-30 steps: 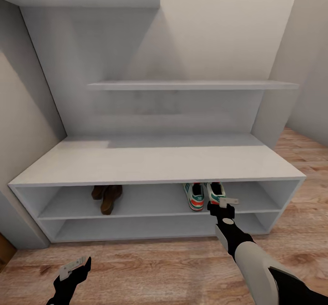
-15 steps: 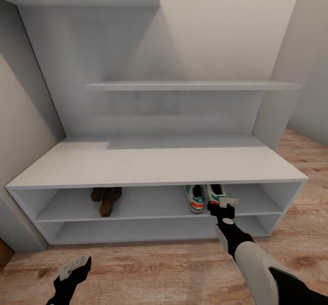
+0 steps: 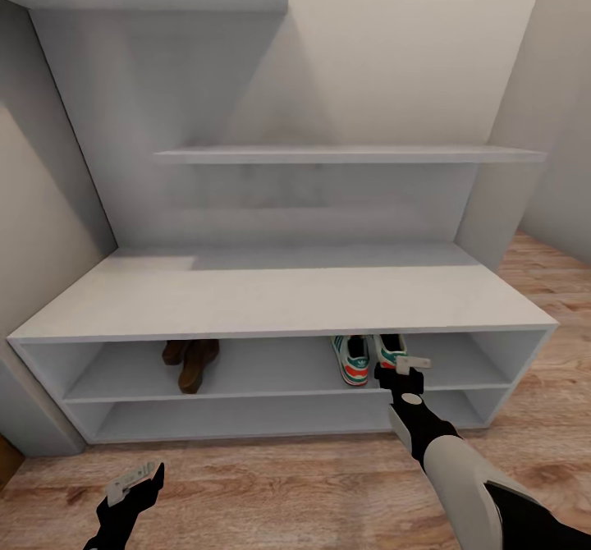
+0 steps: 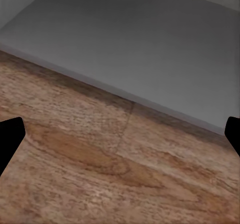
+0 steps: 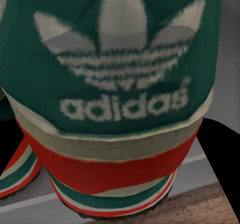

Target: Pick up the two gym shoes and the two sandals from the corridor floor and place them onto the hallstand (shoe rack) in the corridor, making sure they are on the rack and not on the floor. Arrange them so the two gym shoes are next to each other and the two sandals are next to each other.

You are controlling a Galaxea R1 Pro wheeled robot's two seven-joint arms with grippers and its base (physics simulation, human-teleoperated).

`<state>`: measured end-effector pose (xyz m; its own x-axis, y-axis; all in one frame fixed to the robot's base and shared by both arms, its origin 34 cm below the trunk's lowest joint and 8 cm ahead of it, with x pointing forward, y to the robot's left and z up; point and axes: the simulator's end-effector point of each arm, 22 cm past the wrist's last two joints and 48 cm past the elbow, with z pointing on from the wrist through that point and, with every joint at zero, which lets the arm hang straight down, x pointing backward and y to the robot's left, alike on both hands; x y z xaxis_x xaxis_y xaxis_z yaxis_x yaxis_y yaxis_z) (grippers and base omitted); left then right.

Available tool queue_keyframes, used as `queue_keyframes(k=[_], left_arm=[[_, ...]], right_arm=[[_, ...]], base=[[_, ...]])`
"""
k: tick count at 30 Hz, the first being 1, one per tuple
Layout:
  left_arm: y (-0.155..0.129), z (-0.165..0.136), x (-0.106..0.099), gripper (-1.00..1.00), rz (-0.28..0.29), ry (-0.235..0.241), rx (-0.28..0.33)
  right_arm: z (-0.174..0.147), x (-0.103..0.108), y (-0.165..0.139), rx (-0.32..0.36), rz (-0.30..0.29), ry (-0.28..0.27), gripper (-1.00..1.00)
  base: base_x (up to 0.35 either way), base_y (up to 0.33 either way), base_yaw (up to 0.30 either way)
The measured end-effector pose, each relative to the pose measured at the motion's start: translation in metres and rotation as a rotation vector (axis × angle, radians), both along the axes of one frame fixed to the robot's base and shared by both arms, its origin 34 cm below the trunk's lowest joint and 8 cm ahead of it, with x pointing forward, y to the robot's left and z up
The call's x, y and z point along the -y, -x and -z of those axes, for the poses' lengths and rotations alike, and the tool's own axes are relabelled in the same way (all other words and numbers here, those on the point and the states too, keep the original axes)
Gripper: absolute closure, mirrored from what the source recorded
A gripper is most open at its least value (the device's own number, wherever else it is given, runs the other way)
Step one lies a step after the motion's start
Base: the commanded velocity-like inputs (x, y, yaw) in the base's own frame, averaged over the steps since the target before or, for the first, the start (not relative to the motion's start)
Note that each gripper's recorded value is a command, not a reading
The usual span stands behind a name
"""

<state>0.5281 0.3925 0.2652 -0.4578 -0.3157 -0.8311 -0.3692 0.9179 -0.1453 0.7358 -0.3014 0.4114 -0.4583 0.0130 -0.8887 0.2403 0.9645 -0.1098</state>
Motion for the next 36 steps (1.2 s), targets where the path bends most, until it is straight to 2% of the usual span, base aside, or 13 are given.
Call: queue_keyframes(k=[12, 21, 36], left_arm=[[0.000, 0.000, 0.000, -1.00, 0.000, 0.000, 0.000], [0.000, 0.000, 0.000, -1.00, 0.001, 0.000, 0.000], [0.000, 0.000, 0.001, -1.00, 0.001, 0.001, 0.000]], right_arm=[[0.000, 0.000, 0.000, -0.001, -0.001, 0.002, 1.00], [0.000, 0.012, 0.001, -0.001, 0.009, 0.013, 1.00], [-0.001, 0.016, 0.001, -0.001, 0.012, 0.018, 1.00]], base=[[0.000, 0.000, 0.000], [0.000, 0.000, 0.000], [0.000, 0.000, 0.000]])
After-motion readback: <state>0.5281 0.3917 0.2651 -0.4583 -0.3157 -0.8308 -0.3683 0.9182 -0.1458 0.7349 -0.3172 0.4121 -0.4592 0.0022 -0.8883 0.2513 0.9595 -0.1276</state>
